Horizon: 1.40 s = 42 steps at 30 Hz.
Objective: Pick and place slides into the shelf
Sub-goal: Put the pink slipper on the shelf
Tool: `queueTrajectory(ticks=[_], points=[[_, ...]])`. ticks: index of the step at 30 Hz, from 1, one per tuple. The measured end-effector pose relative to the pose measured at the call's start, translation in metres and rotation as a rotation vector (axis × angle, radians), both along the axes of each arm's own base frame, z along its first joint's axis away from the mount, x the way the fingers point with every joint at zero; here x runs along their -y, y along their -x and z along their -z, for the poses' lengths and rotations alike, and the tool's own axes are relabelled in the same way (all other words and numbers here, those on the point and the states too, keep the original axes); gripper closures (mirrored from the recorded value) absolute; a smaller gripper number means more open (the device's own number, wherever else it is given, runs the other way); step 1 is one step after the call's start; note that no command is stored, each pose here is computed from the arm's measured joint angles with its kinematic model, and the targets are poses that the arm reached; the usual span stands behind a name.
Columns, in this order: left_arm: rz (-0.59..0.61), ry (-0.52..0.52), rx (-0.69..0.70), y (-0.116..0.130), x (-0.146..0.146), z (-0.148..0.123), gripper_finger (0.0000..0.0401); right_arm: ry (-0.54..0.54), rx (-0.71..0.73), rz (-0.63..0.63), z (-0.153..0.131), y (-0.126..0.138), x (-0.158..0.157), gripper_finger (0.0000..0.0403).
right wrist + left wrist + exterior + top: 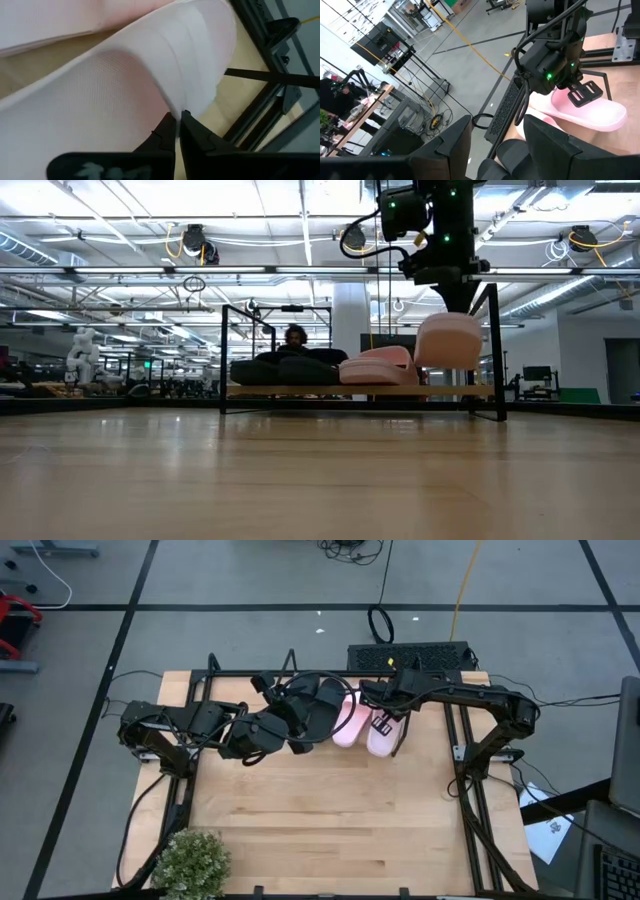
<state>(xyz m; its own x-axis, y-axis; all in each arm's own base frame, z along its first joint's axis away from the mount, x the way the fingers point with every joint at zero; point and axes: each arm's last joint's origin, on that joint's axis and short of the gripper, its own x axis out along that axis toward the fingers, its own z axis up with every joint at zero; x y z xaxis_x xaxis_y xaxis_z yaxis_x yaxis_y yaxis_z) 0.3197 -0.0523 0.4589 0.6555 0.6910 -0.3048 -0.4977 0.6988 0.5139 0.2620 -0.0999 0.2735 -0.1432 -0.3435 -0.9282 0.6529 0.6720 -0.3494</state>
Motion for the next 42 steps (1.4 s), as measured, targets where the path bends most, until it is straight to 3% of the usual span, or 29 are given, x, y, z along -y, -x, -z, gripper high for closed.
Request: queueTrajectory(ticks=[42], points=[[0.020, -0.022, 0.029, -0.003, 0.001, -0.005, 0.0213, -0.011, -0.067, -0.027, 0.011, 0.005, -0.001, 0.0403]])
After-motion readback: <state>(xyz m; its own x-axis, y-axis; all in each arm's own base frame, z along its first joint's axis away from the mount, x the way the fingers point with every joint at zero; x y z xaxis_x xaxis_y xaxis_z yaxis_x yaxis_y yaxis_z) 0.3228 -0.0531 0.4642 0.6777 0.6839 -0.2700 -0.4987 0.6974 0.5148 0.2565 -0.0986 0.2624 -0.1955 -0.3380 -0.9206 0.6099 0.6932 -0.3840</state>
